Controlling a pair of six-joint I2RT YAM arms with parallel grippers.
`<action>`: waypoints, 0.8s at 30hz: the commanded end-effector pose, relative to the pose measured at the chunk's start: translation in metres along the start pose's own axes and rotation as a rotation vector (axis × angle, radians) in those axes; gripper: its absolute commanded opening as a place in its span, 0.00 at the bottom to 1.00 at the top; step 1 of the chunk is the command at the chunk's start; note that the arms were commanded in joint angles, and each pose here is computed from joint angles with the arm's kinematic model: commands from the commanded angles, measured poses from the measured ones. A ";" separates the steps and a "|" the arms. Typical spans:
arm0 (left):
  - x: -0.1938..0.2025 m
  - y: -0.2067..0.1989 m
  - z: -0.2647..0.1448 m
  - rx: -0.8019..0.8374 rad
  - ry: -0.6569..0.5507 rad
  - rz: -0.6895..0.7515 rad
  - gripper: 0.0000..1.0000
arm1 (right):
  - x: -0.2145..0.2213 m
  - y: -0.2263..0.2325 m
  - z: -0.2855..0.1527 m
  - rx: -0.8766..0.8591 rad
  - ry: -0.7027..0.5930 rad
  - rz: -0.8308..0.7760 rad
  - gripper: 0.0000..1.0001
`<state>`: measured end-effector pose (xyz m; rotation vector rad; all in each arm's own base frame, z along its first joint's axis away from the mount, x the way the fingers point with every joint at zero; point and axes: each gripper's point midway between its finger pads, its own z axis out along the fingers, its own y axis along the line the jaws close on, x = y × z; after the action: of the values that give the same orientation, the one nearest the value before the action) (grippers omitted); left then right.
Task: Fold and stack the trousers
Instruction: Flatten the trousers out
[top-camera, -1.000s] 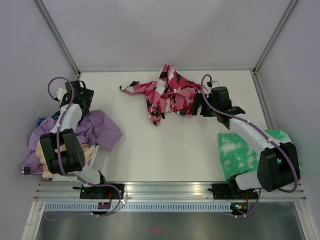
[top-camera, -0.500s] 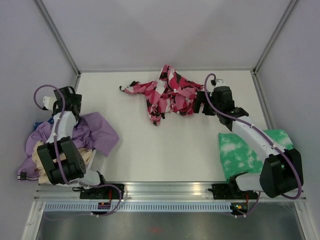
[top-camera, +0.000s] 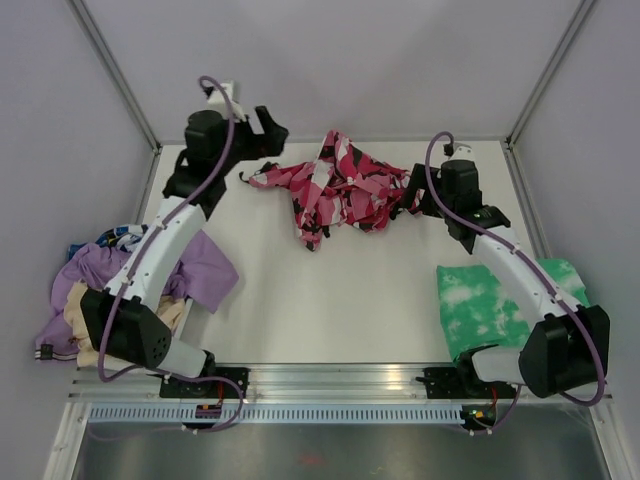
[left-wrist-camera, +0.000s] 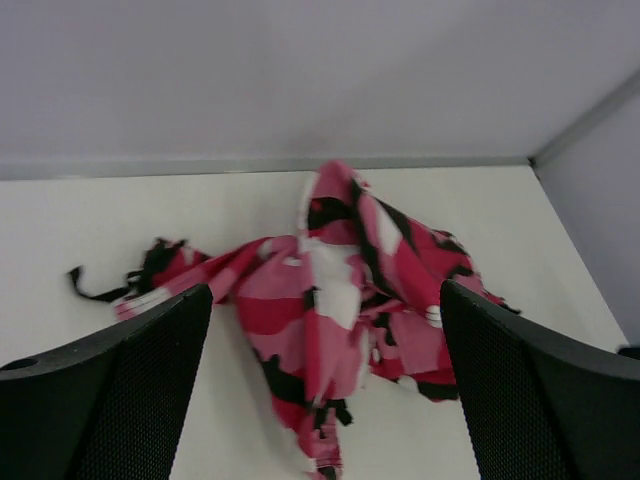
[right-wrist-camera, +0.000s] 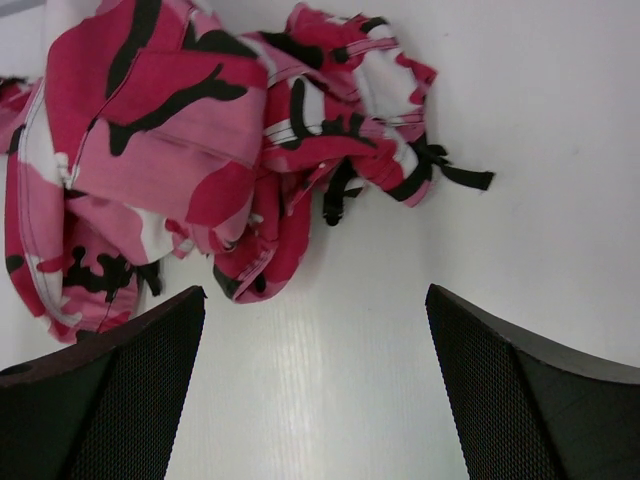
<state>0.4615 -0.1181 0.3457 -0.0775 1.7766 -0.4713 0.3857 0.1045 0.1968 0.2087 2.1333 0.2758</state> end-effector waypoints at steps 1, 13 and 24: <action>0.058 -0.013 0.018 -0.031 0.119 0.155 1.00 | -0.040 -0.036 -0.020 0.124 -0.118 0.069 0.98; 0.266 0.005 0.047 -0.267 0.536 0.292 0.97 | 0.014 -0.104 -0.026 0.253 -0.019 0.139 0.98; 0.292 0.021 0.040 -0.287 0.584 0.295 0.31 | 0.023 -0.095 -0.010 0.200 0.011 0.166 0.98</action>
<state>0.4178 -0.2036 0.0432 0.1631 2.4400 -0.0454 0.3512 0.0101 0.1539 0.4963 2.1801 0.0949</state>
